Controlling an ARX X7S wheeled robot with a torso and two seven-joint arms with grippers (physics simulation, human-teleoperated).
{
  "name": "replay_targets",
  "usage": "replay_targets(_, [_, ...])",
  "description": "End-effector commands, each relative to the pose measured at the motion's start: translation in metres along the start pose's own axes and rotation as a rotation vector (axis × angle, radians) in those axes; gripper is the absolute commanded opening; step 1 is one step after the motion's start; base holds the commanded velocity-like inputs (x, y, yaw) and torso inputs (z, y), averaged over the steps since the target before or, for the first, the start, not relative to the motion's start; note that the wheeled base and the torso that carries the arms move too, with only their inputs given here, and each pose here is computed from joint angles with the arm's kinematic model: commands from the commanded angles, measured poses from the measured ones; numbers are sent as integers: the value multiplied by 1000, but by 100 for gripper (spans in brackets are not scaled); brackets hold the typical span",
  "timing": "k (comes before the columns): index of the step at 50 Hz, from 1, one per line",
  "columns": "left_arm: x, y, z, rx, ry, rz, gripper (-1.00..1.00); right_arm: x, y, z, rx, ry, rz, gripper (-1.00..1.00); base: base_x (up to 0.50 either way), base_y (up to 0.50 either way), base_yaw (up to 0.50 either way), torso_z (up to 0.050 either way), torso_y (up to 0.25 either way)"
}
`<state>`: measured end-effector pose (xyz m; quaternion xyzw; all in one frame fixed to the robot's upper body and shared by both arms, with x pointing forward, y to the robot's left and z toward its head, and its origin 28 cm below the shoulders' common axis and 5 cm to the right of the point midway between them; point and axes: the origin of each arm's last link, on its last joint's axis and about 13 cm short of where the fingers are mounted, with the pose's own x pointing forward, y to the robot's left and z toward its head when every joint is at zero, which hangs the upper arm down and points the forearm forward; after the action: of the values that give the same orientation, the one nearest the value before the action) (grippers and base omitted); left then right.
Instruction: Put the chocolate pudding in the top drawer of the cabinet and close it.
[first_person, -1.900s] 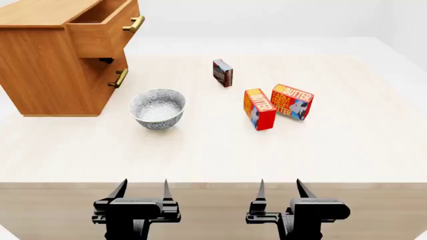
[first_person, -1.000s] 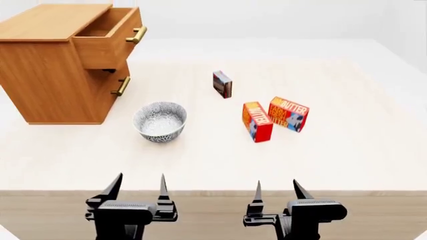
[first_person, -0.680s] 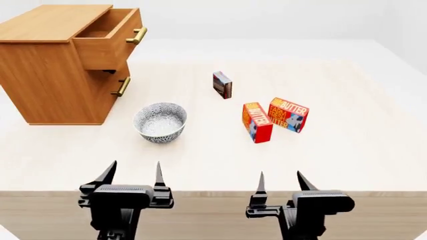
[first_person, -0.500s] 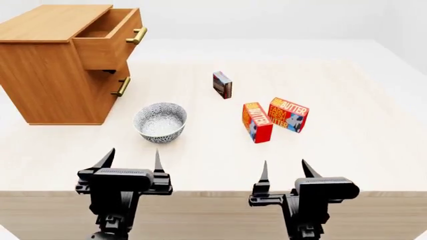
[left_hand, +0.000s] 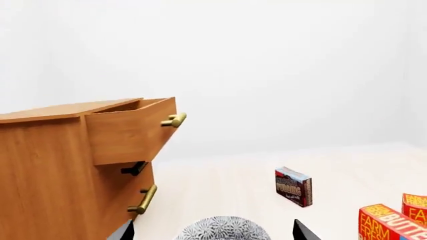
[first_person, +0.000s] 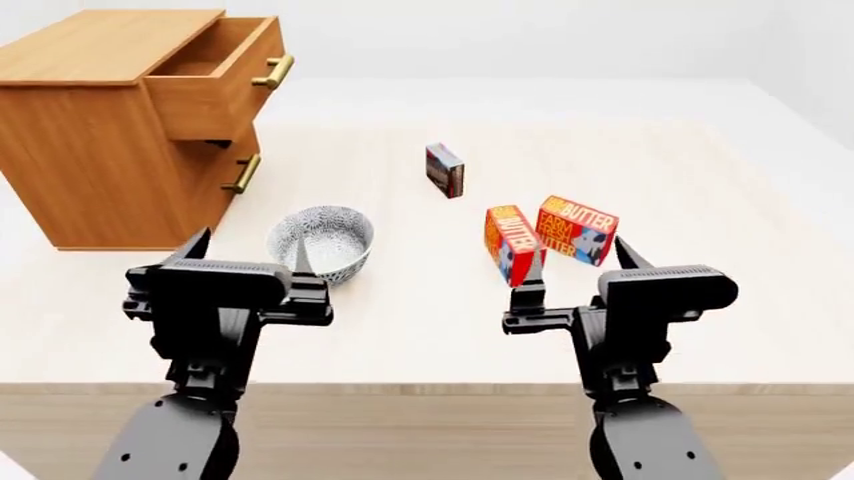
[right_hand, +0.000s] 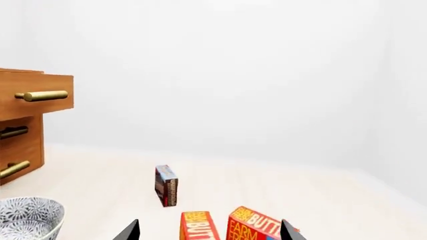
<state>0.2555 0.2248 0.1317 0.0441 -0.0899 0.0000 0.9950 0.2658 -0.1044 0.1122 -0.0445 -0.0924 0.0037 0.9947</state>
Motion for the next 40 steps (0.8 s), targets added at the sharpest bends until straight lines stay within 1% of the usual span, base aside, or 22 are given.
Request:
replay_targets(1, [3,1,19,-4,-41,-17,100,8,-3,9,0,-51,18,100,242,66,0,0,0])
replay_targets(7, [5,2,19,1,-40,11,100,7,-3,10,13,-60,25,100,311,143,0,0,0])
replay_targets(18, [3,2,23,22,-49,9,100,8,-2,13,22,-75,28,100,366,192,0,0,0])
replay_targets(29, [1,3,29,35,-78,17,100,6,-2,15,24,-84,28,100,473,189,0,0,0])
replay_targets(40, [0,5,36,29,-110,23,100,4,-1,17,27,-97,29,100,489,188,0,0,0])
